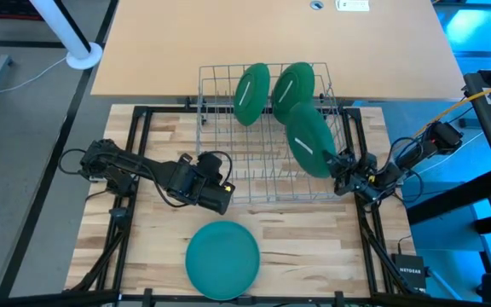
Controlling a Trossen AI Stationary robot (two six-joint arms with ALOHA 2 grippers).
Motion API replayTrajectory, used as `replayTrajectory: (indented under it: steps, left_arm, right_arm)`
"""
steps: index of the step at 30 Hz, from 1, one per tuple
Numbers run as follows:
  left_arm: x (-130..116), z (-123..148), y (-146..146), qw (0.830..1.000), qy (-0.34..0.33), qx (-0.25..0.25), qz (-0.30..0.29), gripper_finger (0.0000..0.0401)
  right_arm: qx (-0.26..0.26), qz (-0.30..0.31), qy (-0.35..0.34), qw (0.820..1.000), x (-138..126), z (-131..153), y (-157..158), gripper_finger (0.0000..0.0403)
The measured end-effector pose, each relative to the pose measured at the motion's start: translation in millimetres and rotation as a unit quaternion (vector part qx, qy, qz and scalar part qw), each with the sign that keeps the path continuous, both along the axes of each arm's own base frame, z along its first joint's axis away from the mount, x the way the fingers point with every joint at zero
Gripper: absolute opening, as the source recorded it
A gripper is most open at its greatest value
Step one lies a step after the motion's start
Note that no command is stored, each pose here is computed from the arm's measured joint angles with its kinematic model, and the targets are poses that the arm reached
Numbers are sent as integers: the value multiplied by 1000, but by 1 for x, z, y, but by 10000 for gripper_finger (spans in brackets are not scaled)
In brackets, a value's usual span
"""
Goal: Sort dishes
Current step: Put the green plate in the dish rack
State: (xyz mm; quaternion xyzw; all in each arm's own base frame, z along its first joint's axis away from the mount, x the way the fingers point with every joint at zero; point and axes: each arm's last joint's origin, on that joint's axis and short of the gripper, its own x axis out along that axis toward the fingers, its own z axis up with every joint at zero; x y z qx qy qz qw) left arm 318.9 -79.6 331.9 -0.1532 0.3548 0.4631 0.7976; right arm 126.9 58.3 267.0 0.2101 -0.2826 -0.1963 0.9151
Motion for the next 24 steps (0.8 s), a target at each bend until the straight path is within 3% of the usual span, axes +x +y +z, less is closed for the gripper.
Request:
replayTrajectory:
  steps: [6,11,17,24]
  left_arm:
    - [0,0,0,1000,-1,1,-1,59]
    - [10,1,-2,999,-42,33,-8,59]
    - [56,-2,-2,985,-112,121,-58,59]
    - [104,-13,41,973,-123,185,-62,58]
  right_arm:
    - [-51,-24,-18,998,3,34,4,14]
    - [-70,-38,32,996,1,41,14,14]
    - [-66,-42,68,995,3,36,21,14]
    - [-51,-40,84,994,12,27,28,14]
